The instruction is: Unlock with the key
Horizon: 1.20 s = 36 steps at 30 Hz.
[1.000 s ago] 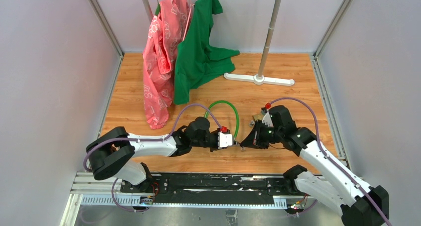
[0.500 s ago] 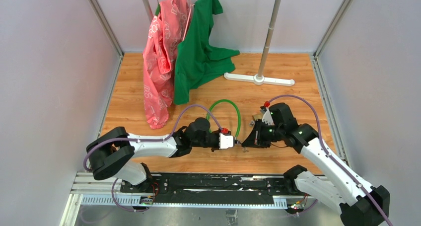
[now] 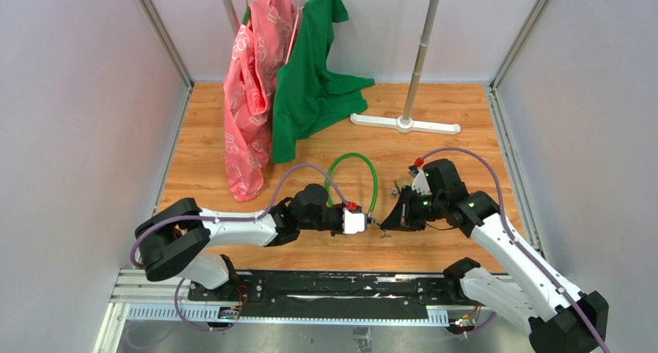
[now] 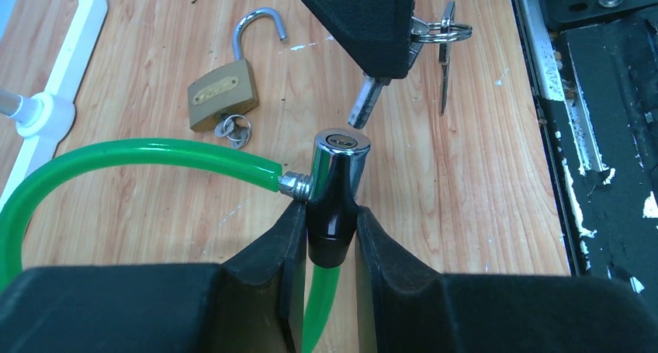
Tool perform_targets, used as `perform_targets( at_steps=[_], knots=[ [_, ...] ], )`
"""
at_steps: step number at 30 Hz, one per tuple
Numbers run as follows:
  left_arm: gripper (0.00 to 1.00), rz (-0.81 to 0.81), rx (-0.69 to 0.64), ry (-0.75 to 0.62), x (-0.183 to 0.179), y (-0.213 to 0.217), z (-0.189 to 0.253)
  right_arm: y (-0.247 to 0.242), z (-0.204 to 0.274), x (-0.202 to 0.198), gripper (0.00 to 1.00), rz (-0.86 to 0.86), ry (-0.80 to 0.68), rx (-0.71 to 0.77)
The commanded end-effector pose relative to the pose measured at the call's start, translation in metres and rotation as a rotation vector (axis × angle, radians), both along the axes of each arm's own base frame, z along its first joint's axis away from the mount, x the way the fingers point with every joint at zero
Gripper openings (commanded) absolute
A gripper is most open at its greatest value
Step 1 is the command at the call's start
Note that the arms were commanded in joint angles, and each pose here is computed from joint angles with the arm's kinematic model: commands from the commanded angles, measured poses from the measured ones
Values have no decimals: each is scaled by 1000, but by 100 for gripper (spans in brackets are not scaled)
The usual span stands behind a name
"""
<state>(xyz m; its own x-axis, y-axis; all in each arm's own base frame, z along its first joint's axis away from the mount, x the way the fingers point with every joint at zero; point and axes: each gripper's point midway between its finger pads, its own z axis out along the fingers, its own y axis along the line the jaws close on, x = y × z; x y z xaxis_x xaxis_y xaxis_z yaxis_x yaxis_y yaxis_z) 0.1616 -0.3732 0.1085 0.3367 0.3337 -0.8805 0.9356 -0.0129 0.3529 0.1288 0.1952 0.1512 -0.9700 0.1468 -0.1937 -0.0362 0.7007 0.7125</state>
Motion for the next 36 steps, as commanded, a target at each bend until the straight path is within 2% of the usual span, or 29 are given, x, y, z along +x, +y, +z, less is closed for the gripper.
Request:
perform_targets(
  at_steps=[1, 20, 36],
  knots=[
    [0, -24, -75, -80, 1, -11, 24, 1, 13, 3, 0, 14, -22, 19],
    [0, -28, -72, -80, -1, -14, 23, 6, 11, 2, 0, 28, 1, 49],
    [0, -34, -72, -81, -3, -14, 23, -5, 1, -2, 0, 30, 10, -26]
  ],
)
